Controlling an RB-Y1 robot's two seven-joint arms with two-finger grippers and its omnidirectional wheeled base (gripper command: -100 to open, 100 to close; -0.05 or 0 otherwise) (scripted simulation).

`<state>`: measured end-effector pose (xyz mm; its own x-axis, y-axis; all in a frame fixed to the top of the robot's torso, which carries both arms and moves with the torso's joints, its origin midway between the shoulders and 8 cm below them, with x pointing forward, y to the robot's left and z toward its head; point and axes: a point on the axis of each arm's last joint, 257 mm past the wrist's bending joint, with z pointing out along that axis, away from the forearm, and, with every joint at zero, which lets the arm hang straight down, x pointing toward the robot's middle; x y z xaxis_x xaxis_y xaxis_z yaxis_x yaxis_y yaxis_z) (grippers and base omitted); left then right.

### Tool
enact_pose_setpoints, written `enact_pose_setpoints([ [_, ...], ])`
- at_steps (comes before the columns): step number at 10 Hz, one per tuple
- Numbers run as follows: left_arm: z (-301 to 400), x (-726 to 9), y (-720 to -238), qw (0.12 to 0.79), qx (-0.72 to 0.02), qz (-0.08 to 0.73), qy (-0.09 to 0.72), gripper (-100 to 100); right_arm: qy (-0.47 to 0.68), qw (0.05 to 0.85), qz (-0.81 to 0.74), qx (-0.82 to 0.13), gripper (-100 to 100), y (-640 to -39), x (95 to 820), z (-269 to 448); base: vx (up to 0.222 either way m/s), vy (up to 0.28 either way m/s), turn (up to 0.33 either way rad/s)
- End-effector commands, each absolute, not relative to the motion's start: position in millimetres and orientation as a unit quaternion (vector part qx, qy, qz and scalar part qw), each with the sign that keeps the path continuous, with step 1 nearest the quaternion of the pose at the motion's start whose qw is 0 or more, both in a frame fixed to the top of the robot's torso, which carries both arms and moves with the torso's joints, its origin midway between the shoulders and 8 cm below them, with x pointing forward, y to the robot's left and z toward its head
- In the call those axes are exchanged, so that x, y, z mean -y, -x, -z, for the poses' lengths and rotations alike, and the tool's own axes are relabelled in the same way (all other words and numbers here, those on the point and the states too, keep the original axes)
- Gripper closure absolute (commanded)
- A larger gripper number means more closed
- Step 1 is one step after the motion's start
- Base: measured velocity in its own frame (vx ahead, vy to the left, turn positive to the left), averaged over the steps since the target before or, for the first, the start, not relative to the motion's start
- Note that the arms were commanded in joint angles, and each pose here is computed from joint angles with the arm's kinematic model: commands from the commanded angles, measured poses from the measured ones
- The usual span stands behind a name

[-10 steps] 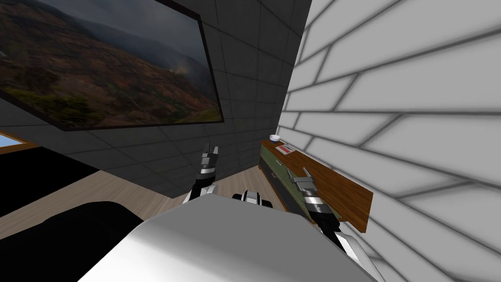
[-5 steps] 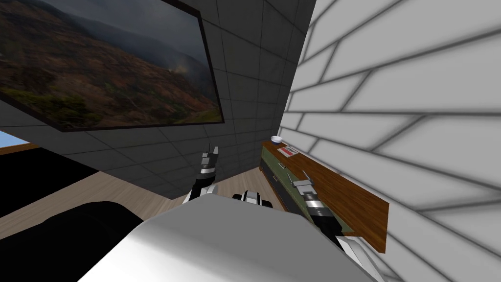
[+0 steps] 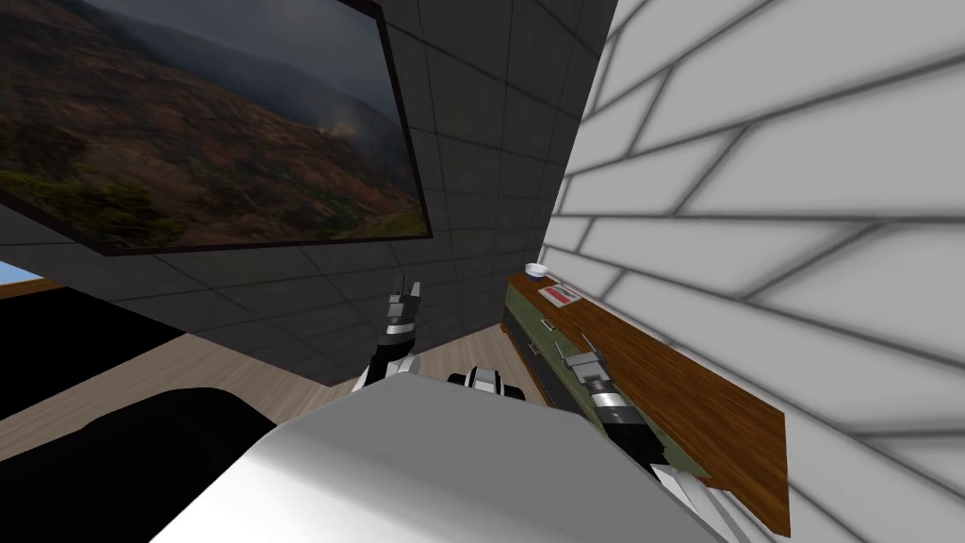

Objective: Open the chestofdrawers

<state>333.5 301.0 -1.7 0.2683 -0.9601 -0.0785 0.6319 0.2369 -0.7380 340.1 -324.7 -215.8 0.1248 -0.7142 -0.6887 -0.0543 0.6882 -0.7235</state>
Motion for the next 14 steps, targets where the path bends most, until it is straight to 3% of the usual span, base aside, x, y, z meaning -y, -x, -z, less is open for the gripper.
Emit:
enact_pose_setpoints([
  [1, 2, -301, -333, 0.737, -0.273, 0.54, 0.3, 0, 0.336, 0.666, 0.263, -0.612, -100, -338, 327, 224, 0.036, -0.004, -0.005],
  [14, 2, -301, -333, 0.737, -0.273, 0.54, 0.3, 0, 0.547, 0.482, 0.385, -0.566, -100, -297, 369, 317, 0.07, 0.009, 0.032],
])
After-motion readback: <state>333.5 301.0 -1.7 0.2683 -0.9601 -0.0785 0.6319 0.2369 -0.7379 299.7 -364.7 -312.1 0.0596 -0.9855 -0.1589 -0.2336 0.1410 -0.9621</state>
